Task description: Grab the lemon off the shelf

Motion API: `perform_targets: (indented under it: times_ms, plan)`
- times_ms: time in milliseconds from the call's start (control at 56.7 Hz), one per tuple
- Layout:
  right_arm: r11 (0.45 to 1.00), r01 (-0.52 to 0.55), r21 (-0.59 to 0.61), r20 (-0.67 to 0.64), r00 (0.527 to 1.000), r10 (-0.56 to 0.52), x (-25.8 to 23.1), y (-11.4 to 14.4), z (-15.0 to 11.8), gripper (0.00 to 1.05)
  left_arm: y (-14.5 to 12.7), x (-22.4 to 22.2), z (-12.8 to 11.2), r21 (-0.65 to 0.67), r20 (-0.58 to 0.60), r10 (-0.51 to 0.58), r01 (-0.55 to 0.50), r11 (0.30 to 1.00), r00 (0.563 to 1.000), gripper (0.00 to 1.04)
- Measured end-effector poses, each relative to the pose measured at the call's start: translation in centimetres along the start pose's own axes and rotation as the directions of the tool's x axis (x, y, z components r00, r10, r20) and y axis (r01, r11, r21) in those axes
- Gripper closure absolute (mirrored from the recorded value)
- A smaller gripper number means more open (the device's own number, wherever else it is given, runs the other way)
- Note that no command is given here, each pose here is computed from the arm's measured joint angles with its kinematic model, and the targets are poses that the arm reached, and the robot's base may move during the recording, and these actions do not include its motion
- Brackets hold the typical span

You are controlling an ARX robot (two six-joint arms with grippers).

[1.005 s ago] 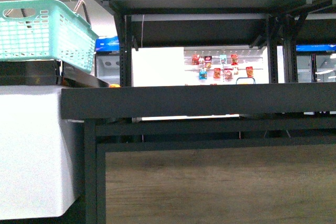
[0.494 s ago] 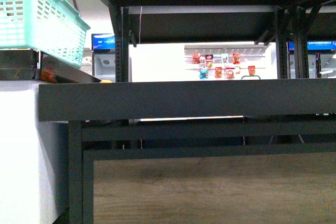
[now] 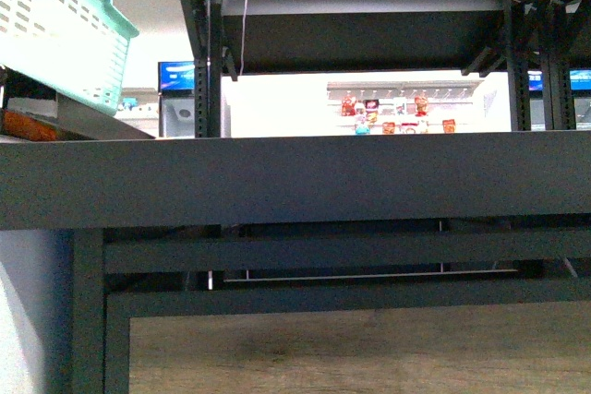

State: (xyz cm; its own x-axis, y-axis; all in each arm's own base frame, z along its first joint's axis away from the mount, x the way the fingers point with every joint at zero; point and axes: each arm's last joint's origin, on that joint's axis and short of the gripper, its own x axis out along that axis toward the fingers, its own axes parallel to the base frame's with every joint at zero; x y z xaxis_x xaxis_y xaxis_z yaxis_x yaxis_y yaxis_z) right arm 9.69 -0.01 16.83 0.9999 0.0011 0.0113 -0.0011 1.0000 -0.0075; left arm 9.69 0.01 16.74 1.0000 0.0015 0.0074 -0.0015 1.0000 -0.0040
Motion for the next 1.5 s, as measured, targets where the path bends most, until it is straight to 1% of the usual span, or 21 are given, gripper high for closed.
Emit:
perform_targets:
  times_ms: [1498]
  plan:
    - [1.0, 0.0, 0.0, 0.0, 1.0, 0.0, 0.0, 0.0, 0.0, 0.07, 0.0, 0.0, 0.0, 0.0, 0.0, 0.0, 0.0, 1.0, 1.0, 0.08]
